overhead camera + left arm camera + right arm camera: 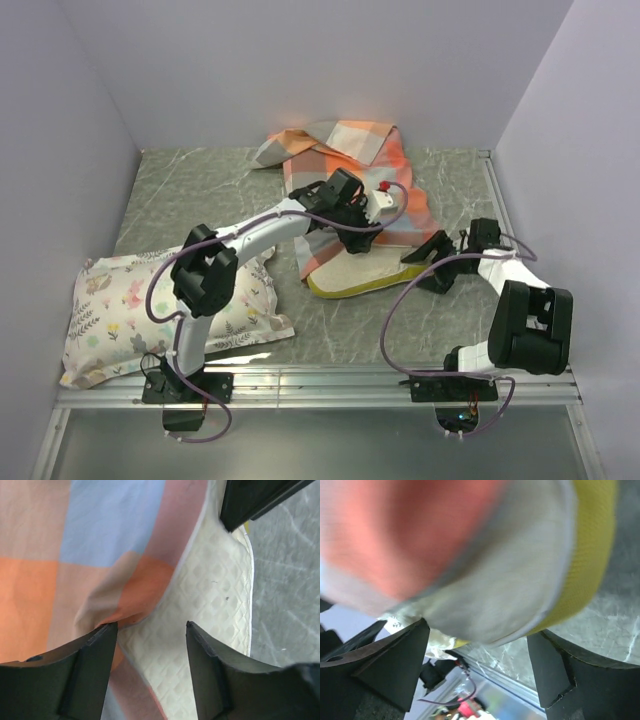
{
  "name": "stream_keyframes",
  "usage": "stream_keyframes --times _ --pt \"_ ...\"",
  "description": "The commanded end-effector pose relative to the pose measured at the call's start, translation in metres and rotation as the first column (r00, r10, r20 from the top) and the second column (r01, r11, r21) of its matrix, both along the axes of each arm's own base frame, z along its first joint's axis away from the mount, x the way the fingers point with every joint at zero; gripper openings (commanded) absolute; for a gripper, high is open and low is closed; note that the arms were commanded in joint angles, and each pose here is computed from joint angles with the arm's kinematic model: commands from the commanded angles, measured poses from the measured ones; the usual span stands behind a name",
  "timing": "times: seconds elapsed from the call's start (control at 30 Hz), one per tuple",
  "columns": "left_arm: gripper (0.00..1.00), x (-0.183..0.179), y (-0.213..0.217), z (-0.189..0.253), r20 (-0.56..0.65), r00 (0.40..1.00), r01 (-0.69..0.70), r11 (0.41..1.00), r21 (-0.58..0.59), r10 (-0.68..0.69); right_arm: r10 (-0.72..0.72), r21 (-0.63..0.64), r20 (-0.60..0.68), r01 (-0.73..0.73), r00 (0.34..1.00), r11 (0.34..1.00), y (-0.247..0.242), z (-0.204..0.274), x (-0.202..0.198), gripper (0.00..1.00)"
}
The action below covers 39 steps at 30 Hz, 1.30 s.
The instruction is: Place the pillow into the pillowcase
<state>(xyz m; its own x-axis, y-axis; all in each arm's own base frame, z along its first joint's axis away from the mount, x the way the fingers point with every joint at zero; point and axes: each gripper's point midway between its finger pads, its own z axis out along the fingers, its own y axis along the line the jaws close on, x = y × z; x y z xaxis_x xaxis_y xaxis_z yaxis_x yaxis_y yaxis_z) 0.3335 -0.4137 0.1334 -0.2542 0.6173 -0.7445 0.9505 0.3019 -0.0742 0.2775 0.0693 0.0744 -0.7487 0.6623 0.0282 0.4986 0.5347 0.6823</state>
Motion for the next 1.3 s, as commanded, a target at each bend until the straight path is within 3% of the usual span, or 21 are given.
stream_keyframes --times 0.0,0.1,0.13,0.27,0.47,0.67,0.8,0.97,1.07,1.13,1.27 --pt "0.63 -0.011 -0.008 0.025 0.144 0.985 0.089 0.996 0.023 -0.091 -0.05 0.021 0.053 0.049 0.997 0.999 0.002 -0.002 0.006 0.84" --pt "0.62 -0.014 -0.008 0.018 0.226 0.969 0.082 0.993 0.081 -0.098 -0.06 0.018 0.045 0.059 0.997 0.998 0.003 -0.01 0.001 0.75" --pt "0.6 -0.015 -0.007 0.024 0.25 0.964 0.079 0.994 0.077 -0.096 -0.059 0.015 0.053 0.058 0.997 0.998 0.002 -0.01 0.002 0.67" --pt "0.61 -0.036 0.001 0.045 0.258 0.952 0.155 0.987 0.05 -0.163 -0.029 0.002 0.076 0.029 0.997 1.0 0.002 -0.011 0.001 0.54" --pt "0.66 -0.041 0.023 0.063 0.311 0.939 0.129 0.989 0.071 -0.145 -0.044 0.01 0.093 0.043 0.995 0.999 0.009 -0.015 -0.004 0.54" --pt "0.69 -0.026 0.019 0.017 0.29 0.94 0.141 0.978 0.155 -0.181 -0.048 0.025 0.11 0.046 0.993 0.999 0.01 -0.014 0.007 0.54" --pt "0.7 -0.001 0.006 0.0 0.304 0.943 0.087 0.983 0.164 -0.134 -0.032 0.025 0.108 0.03 0.994 0.999 0.012 -0.015 0.01 0.52" --pt "0.58 0.019 0.005 -0.007 0.33 0.941 0.015 0.984 0.175 -0.073 -0.026 0.012 0.109 0.025 0.994 1.0 0.014 -0.02 0.006 0.43" --pt "0.56 0.0 0.007 0.005 0.285 0.949 0.096 0.984 0.148 -0.136 -0.02 -0.011 0.11 0.021 0.994 1.0 0.011 -0.022 0.008 0.38" --pt "0.61 -0.023 0.008 0.028 0.258 0.944 0.184 0.978 0.101 -0.204 -0.007 -0.027 0.115 0.01 0.993 1.0 0.01 -0.022 0.011 0.37" --pt "0.68 -0.043 0.008 0.061 0.294 0.927 0.228 0.972 0.052 -0.233 -0.013 -0.021 0.112 0.016 0.994 1.0 0.01 -0.021 0.011 0.37"
